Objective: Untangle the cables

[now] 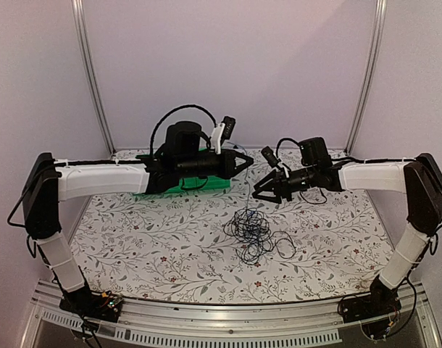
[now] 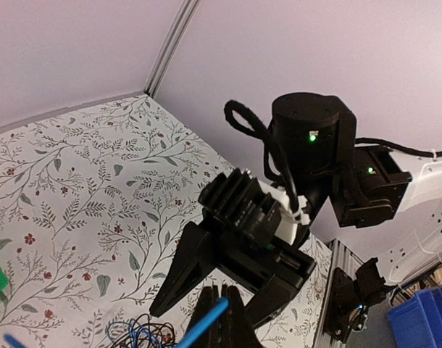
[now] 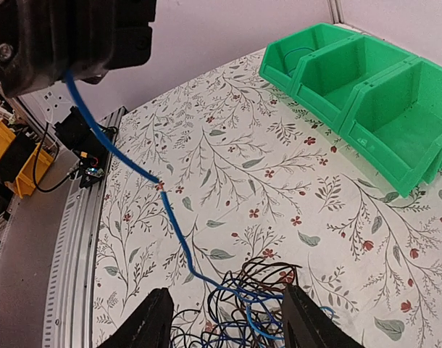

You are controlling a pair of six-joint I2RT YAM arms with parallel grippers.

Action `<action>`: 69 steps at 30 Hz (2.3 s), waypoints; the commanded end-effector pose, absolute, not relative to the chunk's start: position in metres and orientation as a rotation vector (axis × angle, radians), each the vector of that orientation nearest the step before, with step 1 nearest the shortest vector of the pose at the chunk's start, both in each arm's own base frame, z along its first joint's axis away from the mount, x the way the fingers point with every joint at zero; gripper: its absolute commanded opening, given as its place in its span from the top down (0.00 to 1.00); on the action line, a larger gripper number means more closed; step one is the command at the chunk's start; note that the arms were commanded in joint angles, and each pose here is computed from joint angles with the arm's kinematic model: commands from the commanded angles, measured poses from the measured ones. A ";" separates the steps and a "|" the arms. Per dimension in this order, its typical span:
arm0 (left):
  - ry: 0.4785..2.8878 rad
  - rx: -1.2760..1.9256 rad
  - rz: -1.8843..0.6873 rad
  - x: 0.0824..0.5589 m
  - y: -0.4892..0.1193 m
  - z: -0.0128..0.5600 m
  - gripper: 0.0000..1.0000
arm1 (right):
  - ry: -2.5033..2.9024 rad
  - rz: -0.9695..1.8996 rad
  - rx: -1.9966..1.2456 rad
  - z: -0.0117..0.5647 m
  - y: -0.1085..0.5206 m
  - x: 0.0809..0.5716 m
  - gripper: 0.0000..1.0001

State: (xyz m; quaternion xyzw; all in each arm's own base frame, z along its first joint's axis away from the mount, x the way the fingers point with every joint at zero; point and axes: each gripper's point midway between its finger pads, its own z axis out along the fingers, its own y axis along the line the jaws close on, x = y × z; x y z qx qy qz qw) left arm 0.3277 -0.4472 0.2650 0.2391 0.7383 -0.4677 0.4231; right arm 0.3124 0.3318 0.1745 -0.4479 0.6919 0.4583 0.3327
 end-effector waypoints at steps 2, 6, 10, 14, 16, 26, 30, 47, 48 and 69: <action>1.803 0.531 -1.169 0.336 -0.431 0.291 1.00 | 1.761 1.261 -1.205 0.166 0.350 0.311 0.46; 1.793 0.495 -1.168 0.340 -0.424 0.301 1.00 | 1.763 1.289 -1.223 0.156 0.360 0.311 0.47; 1.779 0.481 -1.178 0.340 -0.422 0.314 1.00 | 1.808 1.313 -1.208 0.136 0.372 0.313 0.49; 1.767 0.477 -1.188 0.339 -0.420 0.326 1.00 | 1.891 1.337 -1.107 0.120 0.379 0.329 0.61; 1.760 0.468 -1.188 0.338 -0.417 0.333 1.00 | 1.933 1.365 -1.055 0.113 0.382 0.334 0.70; 1.563 0.450 -1.074 0.338 -0.389 0.439 1.00 | 2.132 1.334 -0.960 0.058 0.372 0.333 0.80; 1.486 0.431 -1.017 0.337 -0.371 0.480 1.00 | 2.199 1.298 -0.927 0.041 0.364 0.328 0.81; 1.251 0.345 -0.814 0.331 -0.302 0.603 1.00 | 2.274 1.140 -0.902 0.021 0.351 0.336 0.60; 1.240 0.319 -0.799 0.332 -0.295 0.609 1.00 | 2.275 1.130 -0.903 0.020 0.350 0.336 0.57; 1.128 0.184 -0.586 0.321 -0.208 0.676 1.00 | 2.250 1.025 -0.972 0.027 0.343 0.344 0.41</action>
